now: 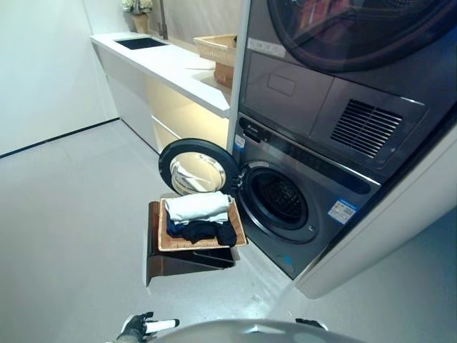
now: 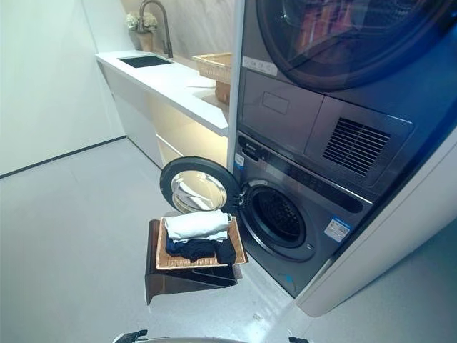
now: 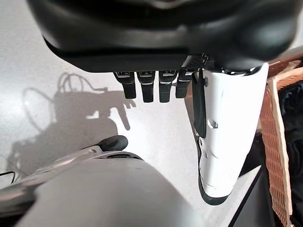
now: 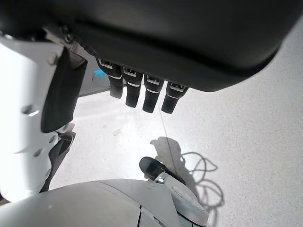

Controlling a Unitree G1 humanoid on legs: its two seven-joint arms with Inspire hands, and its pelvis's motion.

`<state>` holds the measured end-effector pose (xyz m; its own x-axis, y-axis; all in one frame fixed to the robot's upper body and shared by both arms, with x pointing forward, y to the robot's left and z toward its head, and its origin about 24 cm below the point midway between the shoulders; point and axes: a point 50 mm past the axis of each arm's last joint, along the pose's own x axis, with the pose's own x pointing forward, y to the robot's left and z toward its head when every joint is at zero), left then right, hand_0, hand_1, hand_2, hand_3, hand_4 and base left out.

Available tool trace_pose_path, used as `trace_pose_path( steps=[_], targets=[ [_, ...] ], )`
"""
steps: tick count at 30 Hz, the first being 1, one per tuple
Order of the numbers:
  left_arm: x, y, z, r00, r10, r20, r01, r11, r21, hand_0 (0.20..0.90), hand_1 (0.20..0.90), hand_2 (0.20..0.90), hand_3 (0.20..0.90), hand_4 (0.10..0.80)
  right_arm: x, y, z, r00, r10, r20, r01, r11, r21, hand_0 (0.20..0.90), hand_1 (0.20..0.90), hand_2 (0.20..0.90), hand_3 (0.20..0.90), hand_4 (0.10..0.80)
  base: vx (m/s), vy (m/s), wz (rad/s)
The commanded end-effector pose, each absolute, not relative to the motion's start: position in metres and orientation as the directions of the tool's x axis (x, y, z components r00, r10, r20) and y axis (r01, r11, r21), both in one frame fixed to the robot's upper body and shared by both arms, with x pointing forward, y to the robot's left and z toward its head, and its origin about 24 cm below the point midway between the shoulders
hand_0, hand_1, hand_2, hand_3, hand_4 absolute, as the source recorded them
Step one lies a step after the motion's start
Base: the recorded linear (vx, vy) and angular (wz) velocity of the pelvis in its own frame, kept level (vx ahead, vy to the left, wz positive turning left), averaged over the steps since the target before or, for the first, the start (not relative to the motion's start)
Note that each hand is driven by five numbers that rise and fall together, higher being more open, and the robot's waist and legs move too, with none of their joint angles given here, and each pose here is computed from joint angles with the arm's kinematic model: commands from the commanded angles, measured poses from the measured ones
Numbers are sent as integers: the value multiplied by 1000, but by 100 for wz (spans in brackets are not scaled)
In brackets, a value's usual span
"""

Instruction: Pick up the clothes and place them into the washing machine

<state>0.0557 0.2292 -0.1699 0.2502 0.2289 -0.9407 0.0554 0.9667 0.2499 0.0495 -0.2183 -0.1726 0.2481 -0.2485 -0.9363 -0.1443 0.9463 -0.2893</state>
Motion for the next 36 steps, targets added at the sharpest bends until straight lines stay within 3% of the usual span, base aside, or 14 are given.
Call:
trace_pose_path(
  steps=[1,24,36],
  targets=[
    [91,216,-167,320,215,-923,28,971,237,900,900,900,900,800,65,-239,-166,269,-311,-912,-117,929,-352,900,900,900,900,800,-5,-5,4],
    [95,206,-168,335,183,-924,55,975,213,900,900,900,900,800,79,-246,-162,304,-334,-892,-190,896,-401,900,900,900,900,800,3,-33,-1],
    [116,211,-161,394,201,-897,11,975,223,900,900,900,900,800,108,-238,-157,408,-303,-861,-224,881,-416,900,900,900,900,800,3,-172,-13]
  ],
)
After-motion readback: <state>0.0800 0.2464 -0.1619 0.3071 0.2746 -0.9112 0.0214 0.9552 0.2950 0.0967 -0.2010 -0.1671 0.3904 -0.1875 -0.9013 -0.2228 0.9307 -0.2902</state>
